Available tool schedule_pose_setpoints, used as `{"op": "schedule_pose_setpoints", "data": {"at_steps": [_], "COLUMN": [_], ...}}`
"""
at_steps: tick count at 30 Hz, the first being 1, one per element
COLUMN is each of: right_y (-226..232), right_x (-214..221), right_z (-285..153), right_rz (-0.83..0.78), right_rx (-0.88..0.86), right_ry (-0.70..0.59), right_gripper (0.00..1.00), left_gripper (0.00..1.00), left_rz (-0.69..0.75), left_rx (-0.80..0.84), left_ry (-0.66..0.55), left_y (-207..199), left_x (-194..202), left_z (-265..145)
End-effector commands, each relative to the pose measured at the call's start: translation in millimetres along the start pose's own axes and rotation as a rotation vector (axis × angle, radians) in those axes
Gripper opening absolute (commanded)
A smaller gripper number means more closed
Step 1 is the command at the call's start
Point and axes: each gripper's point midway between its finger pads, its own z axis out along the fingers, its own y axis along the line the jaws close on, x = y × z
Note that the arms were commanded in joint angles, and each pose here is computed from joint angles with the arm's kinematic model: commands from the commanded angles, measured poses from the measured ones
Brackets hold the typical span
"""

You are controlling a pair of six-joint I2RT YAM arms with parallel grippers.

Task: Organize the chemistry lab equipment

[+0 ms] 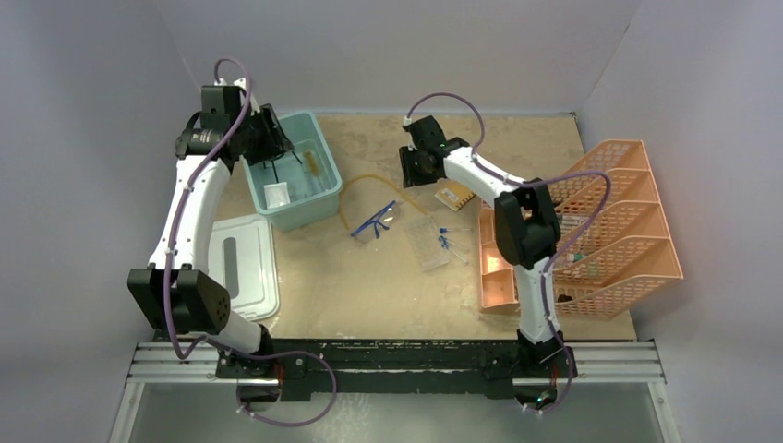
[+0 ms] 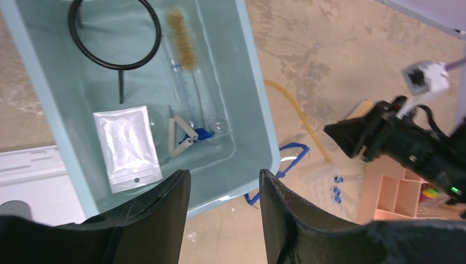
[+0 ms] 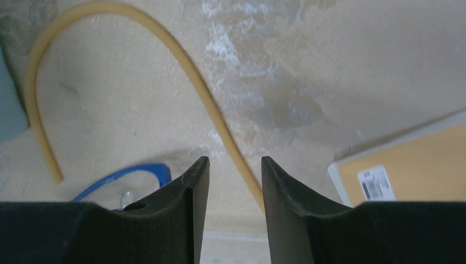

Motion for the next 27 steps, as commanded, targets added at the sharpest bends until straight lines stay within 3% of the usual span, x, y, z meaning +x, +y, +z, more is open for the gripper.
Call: {"op": "schedule_pose_setpoints", "data": {"at_steps": [1, 18, 27], "right_y": [-1, 34, 29], "right_x": [-25, -19, -9], "right_z": [6, 52, 71], "right_rz": [-0.086, -0.217, -0.246], "right_rx": [0.034, 0.016, 0.084], "right_ry": [-0.028, 0.023, 0.057], "right_gripper": [0.43, 0.44, 0.37], "left_gripper": [0.49, 0.50, 0.50], "left_rz": [-0.024, -0.070, -0.070], "left_rx": [0.122, 0.151, 0.130], "left_ry": [-0.058, -0.049, -0.030], "left_y": [-24, -30, -25], "left_x": [-11, -8, -1], "left_z": [-14, -19, -19]}}
